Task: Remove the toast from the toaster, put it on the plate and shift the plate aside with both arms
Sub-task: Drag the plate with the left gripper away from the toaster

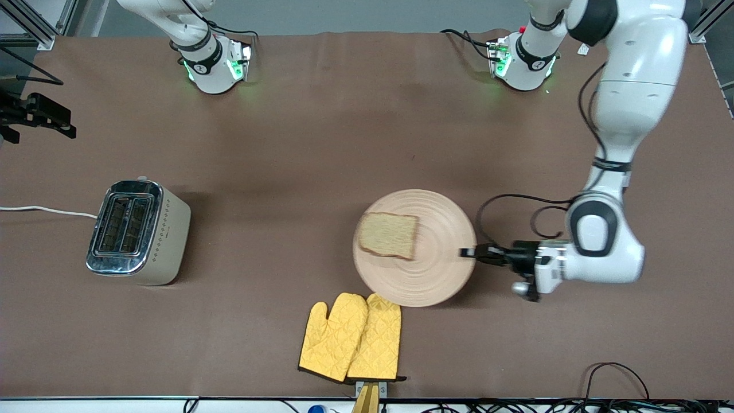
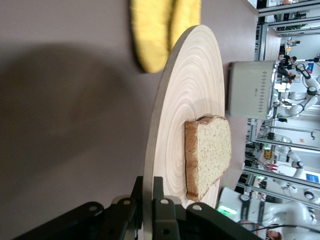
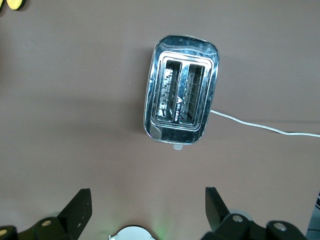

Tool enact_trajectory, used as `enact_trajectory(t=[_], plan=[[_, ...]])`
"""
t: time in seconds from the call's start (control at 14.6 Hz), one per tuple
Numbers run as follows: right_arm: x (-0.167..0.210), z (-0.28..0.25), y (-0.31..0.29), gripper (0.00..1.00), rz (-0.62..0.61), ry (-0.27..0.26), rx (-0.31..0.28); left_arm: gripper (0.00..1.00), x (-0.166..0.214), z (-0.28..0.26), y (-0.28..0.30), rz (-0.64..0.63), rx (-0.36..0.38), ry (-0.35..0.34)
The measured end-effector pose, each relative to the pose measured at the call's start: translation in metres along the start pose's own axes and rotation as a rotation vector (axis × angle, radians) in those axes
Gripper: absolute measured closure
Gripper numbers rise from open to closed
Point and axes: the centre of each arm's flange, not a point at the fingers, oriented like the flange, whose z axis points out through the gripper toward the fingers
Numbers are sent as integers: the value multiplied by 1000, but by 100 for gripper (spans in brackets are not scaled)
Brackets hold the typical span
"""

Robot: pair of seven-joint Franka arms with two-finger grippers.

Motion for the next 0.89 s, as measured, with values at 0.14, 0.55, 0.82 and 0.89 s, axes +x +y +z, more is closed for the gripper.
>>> enact_trajectory(t=[0.14,0.55,0.82,0.89], plan=[[0,0,0,0,0,0,0,90,-16,-62,-50,-7,44,33],[0,0,0,0,0,-1,0,90,-69,-134,-142,8,-15,52],[-1,0,0,0,0,-5,1,90,-90,-137,-187,10,-44,65],[-1,1,0,0,-1,-7,1,90,-93,-140,-191,4,-43,68]])
